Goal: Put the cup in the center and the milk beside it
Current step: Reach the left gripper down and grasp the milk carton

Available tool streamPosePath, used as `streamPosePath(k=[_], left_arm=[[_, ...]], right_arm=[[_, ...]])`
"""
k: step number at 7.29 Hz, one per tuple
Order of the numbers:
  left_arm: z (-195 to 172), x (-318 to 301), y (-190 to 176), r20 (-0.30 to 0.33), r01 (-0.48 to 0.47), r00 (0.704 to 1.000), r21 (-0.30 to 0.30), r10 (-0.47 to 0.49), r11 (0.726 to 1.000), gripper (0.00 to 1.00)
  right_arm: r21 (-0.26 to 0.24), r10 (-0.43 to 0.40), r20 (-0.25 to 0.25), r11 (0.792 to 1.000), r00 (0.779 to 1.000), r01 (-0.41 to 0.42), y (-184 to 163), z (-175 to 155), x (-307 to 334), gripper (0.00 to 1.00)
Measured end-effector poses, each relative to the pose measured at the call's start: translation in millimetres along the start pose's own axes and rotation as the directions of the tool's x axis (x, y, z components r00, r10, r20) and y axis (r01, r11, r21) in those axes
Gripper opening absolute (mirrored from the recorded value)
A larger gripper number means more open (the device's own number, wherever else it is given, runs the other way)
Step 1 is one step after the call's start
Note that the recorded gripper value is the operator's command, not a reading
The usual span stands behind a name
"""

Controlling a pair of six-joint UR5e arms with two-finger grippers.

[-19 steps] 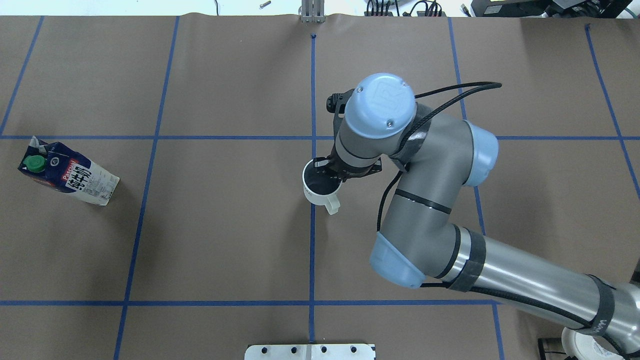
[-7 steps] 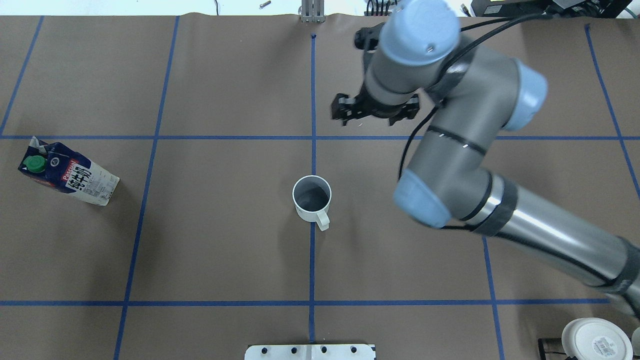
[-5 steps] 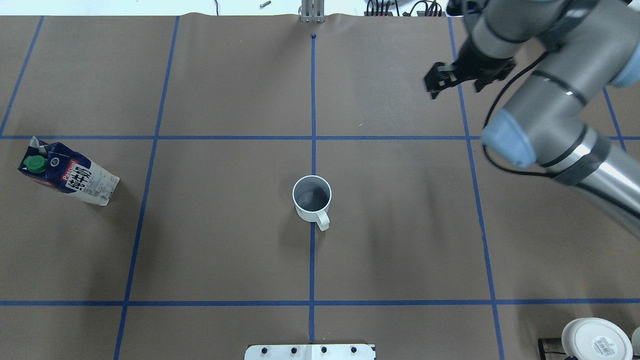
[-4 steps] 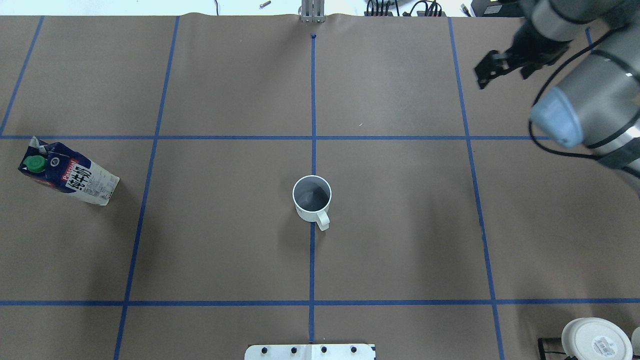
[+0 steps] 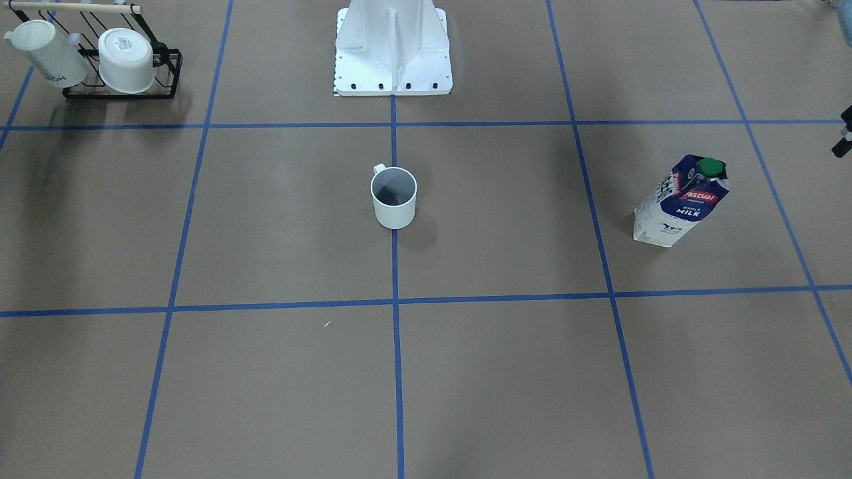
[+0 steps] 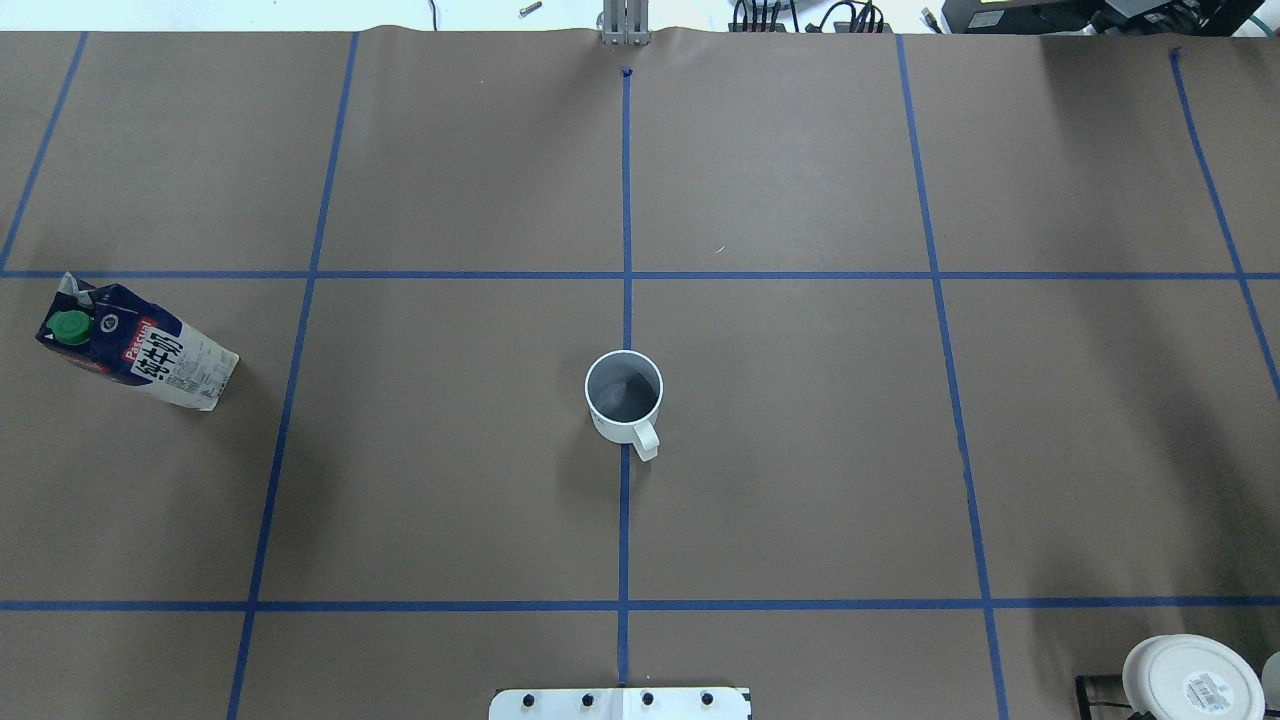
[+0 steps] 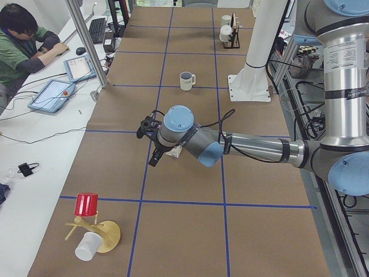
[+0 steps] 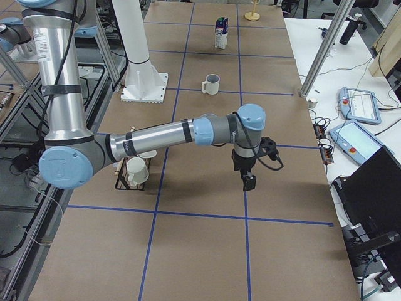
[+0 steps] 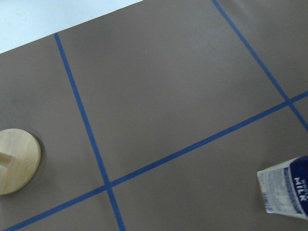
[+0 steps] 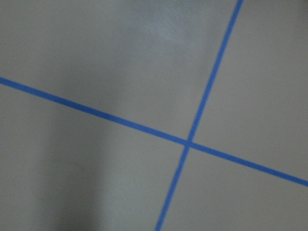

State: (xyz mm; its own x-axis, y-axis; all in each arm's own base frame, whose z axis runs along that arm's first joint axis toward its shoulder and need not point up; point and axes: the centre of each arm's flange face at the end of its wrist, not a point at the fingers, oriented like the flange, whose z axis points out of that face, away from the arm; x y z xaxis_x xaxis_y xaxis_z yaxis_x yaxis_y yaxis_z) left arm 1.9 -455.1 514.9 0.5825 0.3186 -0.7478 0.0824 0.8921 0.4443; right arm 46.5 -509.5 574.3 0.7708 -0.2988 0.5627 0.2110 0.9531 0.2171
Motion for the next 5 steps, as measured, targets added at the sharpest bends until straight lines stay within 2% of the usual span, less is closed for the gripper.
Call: streamPosePath(k=[2,3,5], left_arm=[[25.1,71.6,-20.1,-0.057,0.1,0.993,-0.054,-0.103,0.994,0.99],[33.9,101.0,-23.7,-0.037,0.133,0.99,-0.075,-0.136,0.988,0.99],[58.4,137.6,-28.4,0.067,0.148,0.988,-0.08,-0.142,0.986,0.99]], right_arm=[[-0.009,0.068,-0.001,0.998,0.998,-0.068,82.3,19.3,51.8,1.0],[0.011,0.085,0.009,0.996,0.996,-0.085,108.7,28.8,65.0,1.0],[0.027,0.095,0.032,0.995,0.995,-0.096,126.5,37.6,72.2,1.0]])
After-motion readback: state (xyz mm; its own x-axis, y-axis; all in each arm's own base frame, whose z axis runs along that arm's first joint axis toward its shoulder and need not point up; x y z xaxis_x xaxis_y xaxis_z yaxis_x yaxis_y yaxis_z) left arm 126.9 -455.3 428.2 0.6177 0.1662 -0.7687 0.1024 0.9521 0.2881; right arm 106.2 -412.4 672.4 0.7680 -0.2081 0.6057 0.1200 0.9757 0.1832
